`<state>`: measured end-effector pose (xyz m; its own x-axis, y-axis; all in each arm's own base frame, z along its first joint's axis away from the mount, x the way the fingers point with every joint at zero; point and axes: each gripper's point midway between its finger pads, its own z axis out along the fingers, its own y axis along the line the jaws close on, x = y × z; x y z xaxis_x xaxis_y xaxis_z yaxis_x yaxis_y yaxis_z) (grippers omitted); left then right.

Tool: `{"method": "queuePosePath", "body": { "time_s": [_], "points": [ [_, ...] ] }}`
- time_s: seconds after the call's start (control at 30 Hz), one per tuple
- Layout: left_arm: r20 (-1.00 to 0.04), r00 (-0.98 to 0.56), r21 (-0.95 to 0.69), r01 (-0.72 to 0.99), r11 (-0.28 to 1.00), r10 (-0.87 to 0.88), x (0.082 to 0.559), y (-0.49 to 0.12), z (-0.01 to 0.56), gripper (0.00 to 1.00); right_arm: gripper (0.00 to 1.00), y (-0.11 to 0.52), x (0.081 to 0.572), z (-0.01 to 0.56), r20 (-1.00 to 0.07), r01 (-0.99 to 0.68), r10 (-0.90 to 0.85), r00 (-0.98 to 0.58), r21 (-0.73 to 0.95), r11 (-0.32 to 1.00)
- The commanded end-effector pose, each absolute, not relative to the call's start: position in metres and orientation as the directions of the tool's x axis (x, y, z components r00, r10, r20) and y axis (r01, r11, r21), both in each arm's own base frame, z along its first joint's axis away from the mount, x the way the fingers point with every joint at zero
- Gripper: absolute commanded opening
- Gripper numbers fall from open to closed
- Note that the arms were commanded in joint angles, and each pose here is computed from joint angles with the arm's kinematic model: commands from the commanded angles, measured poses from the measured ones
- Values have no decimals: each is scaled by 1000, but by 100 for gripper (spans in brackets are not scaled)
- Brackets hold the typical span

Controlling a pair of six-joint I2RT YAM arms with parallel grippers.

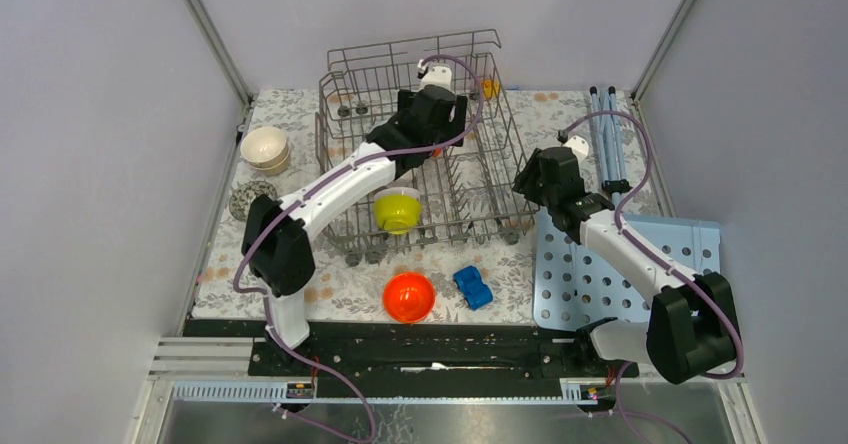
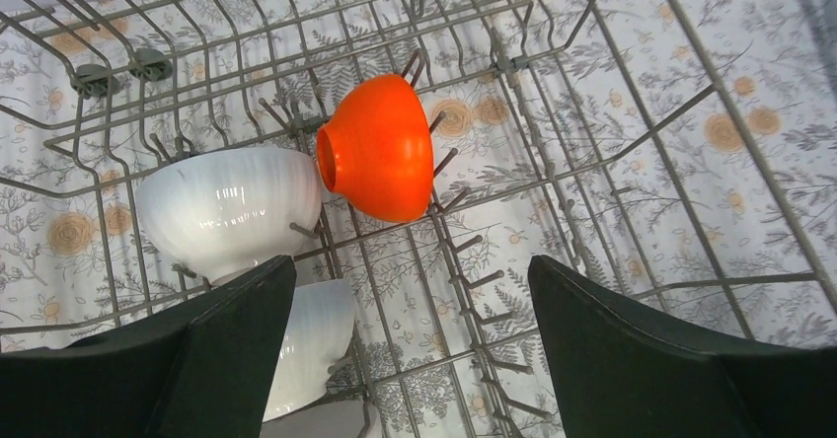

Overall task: Unload the bowls from the dish rack
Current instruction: Pick up the bowl from the dish rack.

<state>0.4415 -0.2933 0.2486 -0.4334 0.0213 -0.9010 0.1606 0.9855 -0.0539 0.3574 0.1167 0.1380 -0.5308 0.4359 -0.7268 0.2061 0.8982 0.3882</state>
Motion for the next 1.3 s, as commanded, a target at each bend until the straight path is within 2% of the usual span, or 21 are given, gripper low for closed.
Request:
{"method": "queuePosePath", "body": {
  "time_s": [0.0,0.33,0.57,1.27],
  "points": [
    [-906,-422,-23,141,990,39,459,-290,254,92,50,137,353,144,-687,149,475,-550,479,865],
    [-870,-491,-20,122,992,43,497,-278,216,85,46,161,346,144,-614,99,529,-585,594,799],
    [-873,-479,31,126,992,88,518,-284,205,83,45,166,336,146,-599,70,531,-600,621,780],
    [-834,-551,-5,81,997,40,553,-266,152,79,45,171,328,142,-588,35,519,-620,641,767]
  ]
}}
